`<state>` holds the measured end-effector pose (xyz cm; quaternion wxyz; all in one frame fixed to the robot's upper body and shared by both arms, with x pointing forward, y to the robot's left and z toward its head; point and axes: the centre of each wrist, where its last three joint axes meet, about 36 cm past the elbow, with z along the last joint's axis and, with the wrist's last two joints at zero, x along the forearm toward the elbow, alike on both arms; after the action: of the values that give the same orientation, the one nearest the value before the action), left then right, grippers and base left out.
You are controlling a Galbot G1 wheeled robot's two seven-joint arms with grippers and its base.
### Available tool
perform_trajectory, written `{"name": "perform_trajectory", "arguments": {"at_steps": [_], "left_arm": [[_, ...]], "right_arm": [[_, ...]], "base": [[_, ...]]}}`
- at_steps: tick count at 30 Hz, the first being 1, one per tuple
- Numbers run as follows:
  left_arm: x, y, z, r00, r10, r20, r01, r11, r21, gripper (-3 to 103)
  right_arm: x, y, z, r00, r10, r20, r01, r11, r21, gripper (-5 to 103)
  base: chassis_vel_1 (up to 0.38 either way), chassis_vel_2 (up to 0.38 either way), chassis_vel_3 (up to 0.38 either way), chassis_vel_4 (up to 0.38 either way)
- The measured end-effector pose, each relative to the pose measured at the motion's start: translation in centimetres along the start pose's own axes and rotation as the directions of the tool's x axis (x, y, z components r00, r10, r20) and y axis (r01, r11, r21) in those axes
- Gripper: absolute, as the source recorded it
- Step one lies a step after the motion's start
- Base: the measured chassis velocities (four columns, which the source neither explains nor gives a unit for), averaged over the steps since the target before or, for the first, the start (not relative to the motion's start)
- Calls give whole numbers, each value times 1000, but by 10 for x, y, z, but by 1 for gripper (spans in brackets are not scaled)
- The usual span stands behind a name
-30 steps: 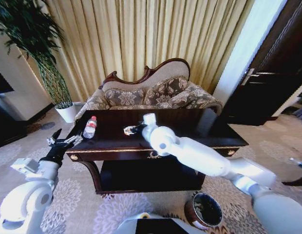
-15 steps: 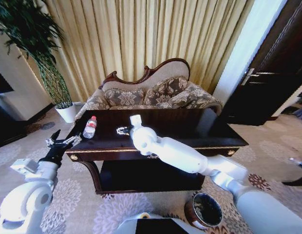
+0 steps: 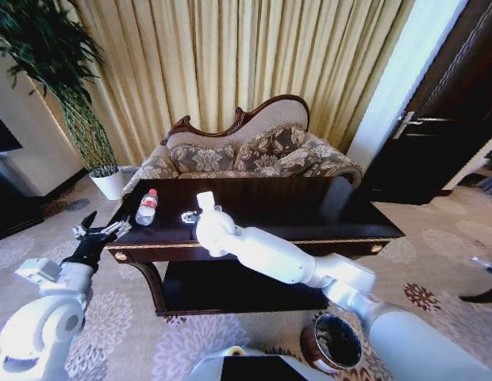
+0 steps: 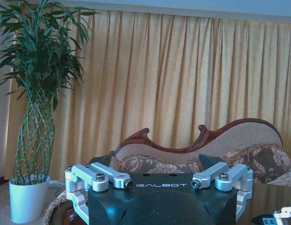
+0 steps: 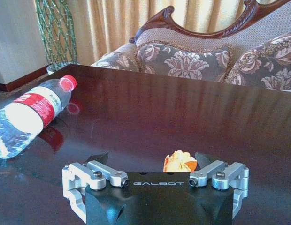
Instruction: Move to the front of the table and place the trash on the table into the trash bin.
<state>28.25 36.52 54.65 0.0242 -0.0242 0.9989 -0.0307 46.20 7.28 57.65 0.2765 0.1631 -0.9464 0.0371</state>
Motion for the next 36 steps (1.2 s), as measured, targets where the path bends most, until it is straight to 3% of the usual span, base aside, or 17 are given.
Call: {"name": "perform_trajectory", "arguments": {"at_steps": [12,17,20,24,27,29,31,33,35,36], "left_arm": [[0,0,0,1000,1,3,-1,1000,3,100],[0,-2,0,1000,7,6,-7,1000,4,100],[0,-2,-1,1000,9,9,-9,1000,2,100],[0,-2,-2,1000,8,9,-8,1000,-2,100],[0,-2,-3,1000,9,11,-8,1000,-3,100],[0,-2,-3,1000,9,11,-9,1000,-3,100],[0,-2,-3,1000,10,12,-10,1000,-5,100],[0,-2,-3,1000,10,13,-10,1000,-5,100],[0,-2,-4,1000,11,13,-11,1000,-6,100],[0,-2,-4,1000,11,13,-11,1000,-6,100]], "right_arm": [[-13,-13,5,998,68,-10,-68,998,11,103],[-15,-16,8,997,79,-11,-79,997,12,95],[-17,-19,10,996,87,-11,-87,996,14,79],[-18,-20,11,996,94,-8,-94,995,17,68],[-19,-21,12,995,96,-7,-95,995,19,51],[-19,-21,12,995,97,-7,-97,995,21,51],[-20,-22,13,995,100,-5,-100,995,25,35],[-20,-23,13,995,101,-5,-101,995,26,35],[-20,-24,14,995,103,-5,-103,994,28,24],[-20,-24,14,995,103,-5,-103,994,28,24]], "base": [[0,0,0,0],[0,0,0,0],[0,0,0,0],[0,0,0,0],[0,0,0,0],[0,0,0,0],[0,0,0,0],[0,0,0,0],[0,0,0,0],[0,0,0,0]]}}
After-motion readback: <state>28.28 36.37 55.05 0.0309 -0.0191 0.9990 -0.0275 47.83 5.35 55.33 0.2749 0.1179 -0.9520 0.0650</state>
